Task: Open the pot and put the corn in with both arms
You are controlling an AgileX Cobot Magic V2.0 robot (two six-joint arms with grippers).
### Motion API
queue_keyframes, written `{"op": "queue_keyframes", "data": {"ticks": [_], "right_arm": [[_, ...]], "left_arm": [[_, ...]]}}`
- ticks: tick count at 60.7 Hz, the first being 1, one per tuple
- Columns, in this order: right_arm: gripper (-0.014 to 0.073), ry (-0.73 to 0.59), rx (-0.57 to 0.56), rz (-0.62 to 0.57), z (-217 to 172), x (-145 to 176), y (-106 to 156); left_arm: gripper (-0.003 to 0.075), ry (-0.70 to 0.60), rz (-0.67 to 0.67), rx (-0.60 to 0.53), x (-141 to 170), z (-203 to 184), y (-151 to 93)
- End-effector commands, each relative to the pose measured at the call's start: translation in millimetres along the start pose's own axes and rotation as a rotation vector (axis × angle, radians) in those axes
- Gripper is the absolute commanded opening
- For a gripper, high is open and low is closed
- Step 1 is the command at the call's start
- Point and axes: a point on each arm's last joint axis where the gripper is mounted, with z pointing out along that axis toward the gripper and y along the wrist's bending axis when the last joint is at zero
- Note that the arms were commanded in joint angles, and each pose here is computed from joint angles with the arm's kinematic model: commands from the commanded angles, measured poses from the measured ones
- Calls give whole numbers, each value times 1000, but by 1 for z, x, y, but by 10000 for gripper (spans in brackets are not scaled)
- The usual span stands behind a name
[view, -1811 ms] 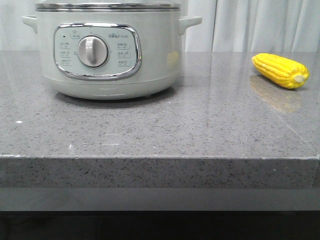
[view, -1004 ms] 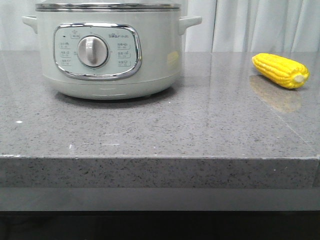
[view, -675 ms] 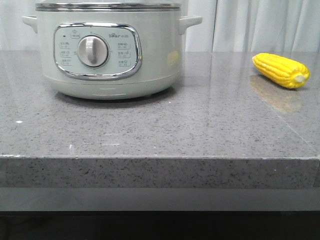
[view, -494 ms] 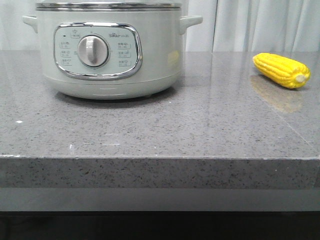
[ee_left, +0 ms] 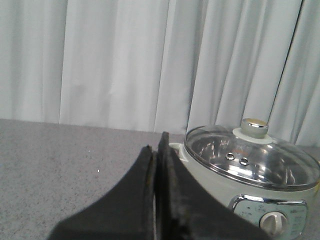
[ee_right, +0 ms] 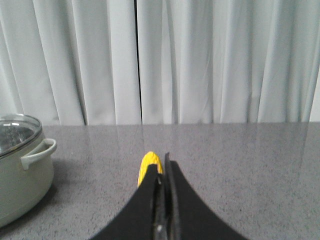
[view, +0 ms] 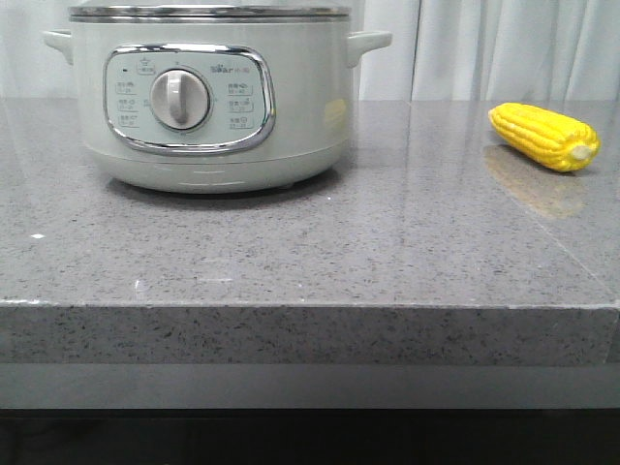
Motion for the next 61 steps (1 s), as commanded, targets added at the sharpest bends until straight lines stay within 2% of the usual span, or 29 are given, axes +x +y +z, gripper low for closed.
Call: {"op": "queue_keyframes", "data": {"ticks": [1, 11, 20, 32, 46, 51, 54, 57, 61], "right_arm": [[-66, 13, 10, -7, 10, -23, 1], [-66, 206, 26, -8, 33, -26, 1], [-66, 378, 41, -7, 53, -11, 0], [-66, 444, 46, -7, 68, -3, -1], [-62, 455, 47, -7, 71, -1, -1], [-18, 456, 47, -7, 70, -1, -1], [52, 456, 47, -9, 70, -1, -1], [165, 459, 46, -12, 70, -1, -1], [308, 460, 46, -12, 70, -1, -1]], "left_arm": [[-20, 12, -5, 3, -26, 12, -3], [-20, 136, -8, -7, -30, 40, -3], [-20, 206, -15, -13, -23, 59, -2], [-20, 272, -25, -18, -15, 77, -1], [-15, 321, -27, -24, -9, 90, 1], [52, 328, -14, -29, -8, 92, 1], [119, 331, -4, -33, -7, 93, 2], [254, 327, 5, -37, -8, 94, 2], [384, 319, 12, -38, -8, 94, 3]]}}
